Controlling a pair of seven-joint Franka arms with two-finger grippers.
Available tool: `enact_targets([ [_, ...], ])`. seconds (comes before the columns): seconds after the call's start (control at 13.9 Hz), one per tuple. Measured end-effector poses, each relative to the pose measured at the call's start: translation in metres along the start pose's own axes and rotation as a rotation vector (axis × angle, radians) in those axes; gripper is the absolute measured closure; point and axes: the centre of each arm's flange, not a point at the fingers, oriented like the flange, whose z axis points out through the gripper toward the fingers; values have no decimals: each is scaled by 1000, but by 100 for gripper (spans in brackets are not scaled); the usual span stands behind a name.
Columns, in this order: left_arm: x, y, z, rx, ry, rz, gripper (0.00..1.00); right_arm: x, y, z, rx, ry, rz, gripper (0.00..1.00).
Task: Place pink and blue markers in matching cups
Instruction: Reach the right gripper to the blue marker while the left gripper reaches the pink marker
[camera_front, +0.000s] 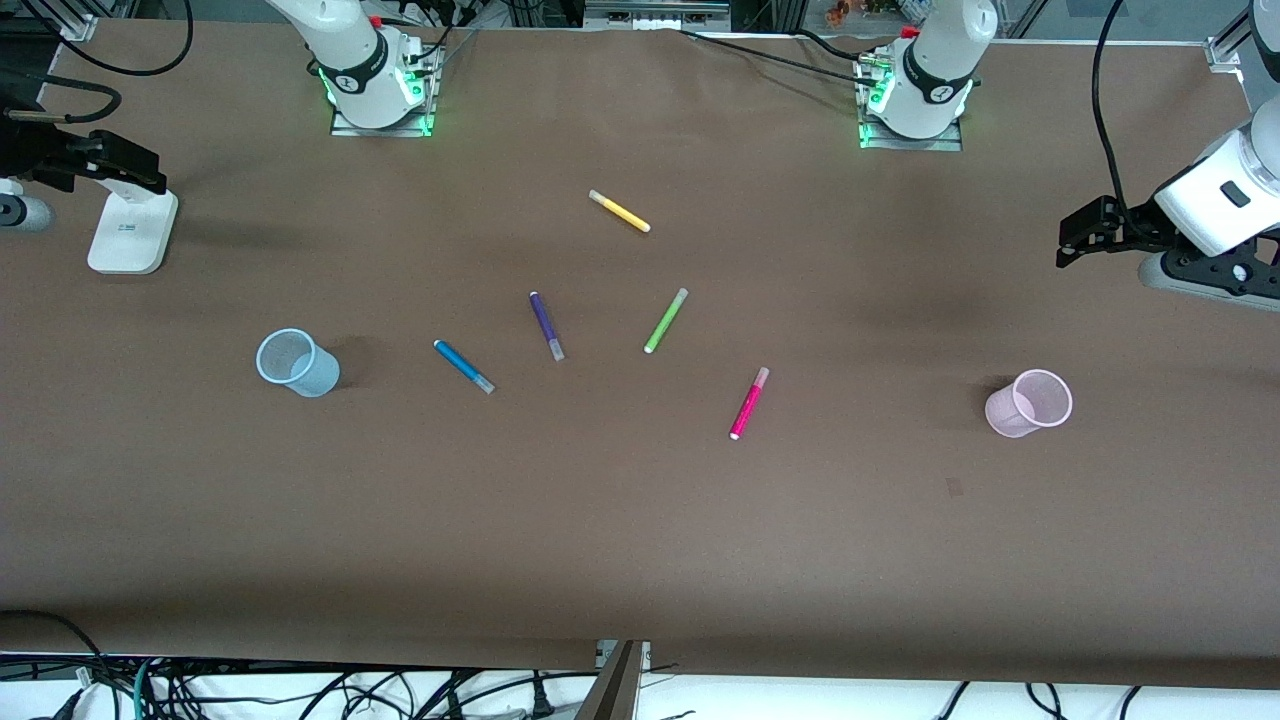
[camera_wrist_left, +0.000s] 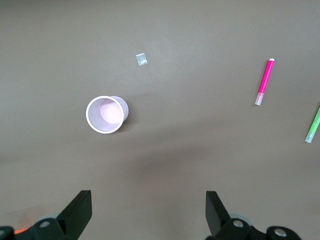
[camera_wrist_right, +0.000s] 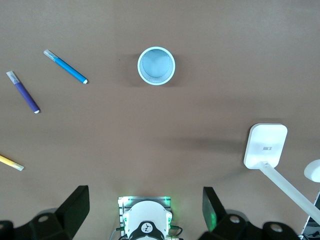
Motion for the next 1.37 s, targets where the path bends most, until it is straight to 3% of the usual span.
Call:
enact_targets([
  [0.58, 0, 0, 0, 0, 0, 0, 0, 7, -3, 8, 12, -15, -5, 0],
  [1.15, 1, 5, 3, -15, -6, 7, 0, 77, -32, 95, 26, -145, -47, 0],
  [1.37, 21, 36, 27, -41, -7, 63, 0, 114, -69, 141, 9, -143, -100, 0],
])
